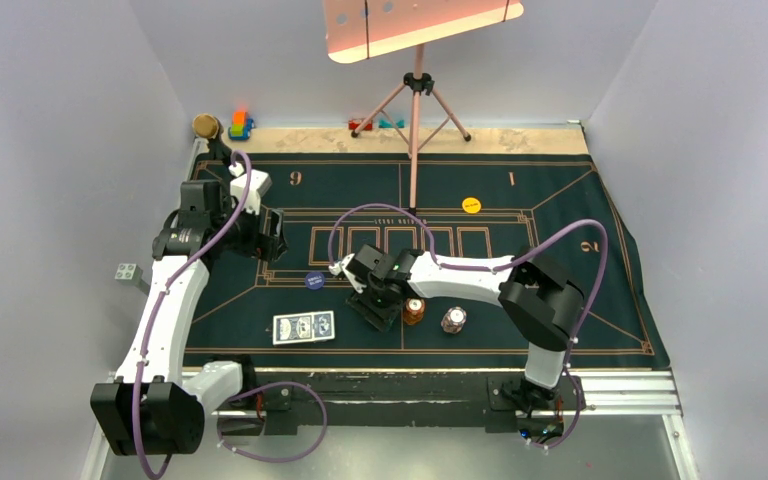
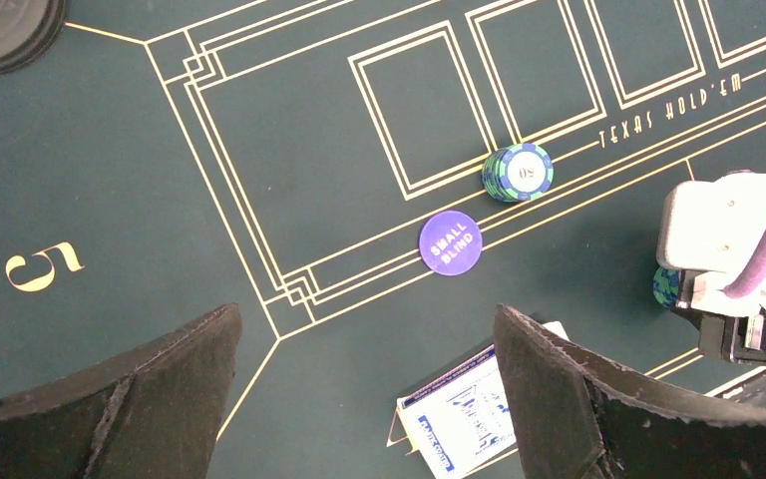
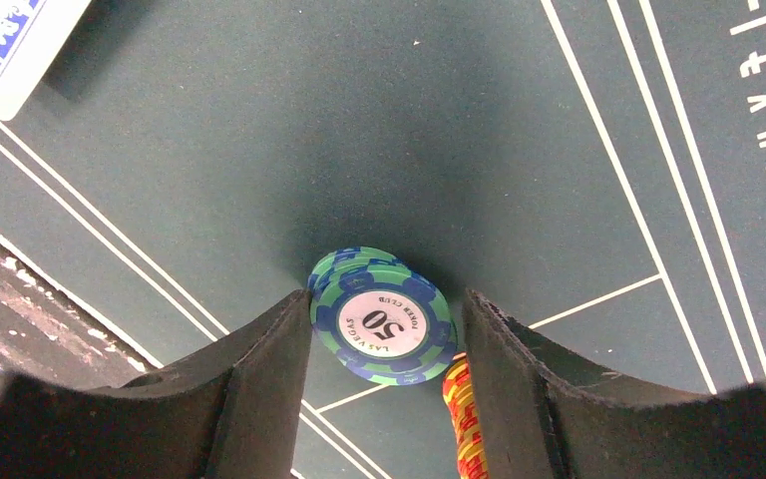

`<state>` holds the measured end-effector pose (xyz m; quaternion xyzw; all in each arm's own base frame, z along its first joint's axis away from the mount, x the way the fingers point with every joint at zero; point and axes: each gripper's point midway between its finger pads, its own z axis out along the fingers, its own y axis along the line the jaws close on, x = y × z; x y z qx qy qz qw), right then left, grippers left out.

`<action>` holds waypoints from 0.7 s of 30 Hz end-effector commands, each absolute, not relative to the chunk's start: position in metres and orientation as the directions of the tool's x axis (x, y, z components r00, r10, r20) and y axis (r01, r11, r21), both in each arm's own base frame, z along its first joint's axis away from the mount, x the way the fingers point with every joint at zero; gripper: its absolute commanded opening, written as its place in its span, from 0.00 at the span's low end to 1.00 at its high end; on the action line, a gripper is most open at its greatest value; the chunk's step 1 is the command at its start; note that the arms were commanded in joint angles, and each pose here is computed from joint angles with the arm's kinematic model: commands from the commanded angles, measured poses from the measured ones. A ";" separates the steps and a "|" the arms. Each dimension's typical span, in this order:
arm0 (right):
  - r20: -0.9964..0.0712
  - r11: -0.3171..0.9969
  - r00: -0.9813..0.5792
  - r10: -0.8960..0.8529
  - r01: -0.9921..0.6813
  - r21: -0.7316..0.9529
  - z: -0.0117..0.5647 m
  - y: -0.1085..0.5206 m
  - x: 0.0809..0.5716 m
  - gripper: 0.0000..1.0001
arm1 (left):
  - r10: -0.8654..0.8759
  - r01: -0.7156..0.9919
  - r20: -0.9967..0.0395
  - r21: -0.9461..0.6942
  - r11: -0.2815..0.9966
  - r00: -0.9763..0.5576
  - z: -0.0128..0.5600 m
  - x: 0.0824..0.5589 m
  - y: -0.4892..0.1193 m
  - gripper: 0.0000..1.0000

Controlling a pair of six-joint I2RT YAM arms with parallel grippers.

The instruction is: Distribute texas hold em gaming equipment

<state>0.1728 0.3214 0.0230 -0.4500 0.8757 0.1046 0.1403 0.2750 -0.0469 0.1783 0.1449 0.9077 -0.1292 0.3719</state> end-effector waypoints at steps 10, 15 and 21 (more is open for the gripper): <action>-0.409 0.559 -0.529 -0.744 -0.827 0.053 0.055 0.333 0.175 0.55 | 0.172 0.382 -0.734 -0.127 0.915 -0.656 0.184 0.274 -0.049 1.00; -0.425 0.555 -0.523 -0.739 -0.830 0.055 0.063 0.337 0.175 0.54 | 0.174 0.384 -0.734 -0.127 0.915 -0.656 0.184 0.274 -0.049 1.00; -0.421 0.558 -0.524 -0.740 -0.828 0.049 0.062 0.336 0.176 0.45 | 0.176 0.385 -0.733 -0.126 0.914 -0.657 0.184 0.273 -0.049 1.00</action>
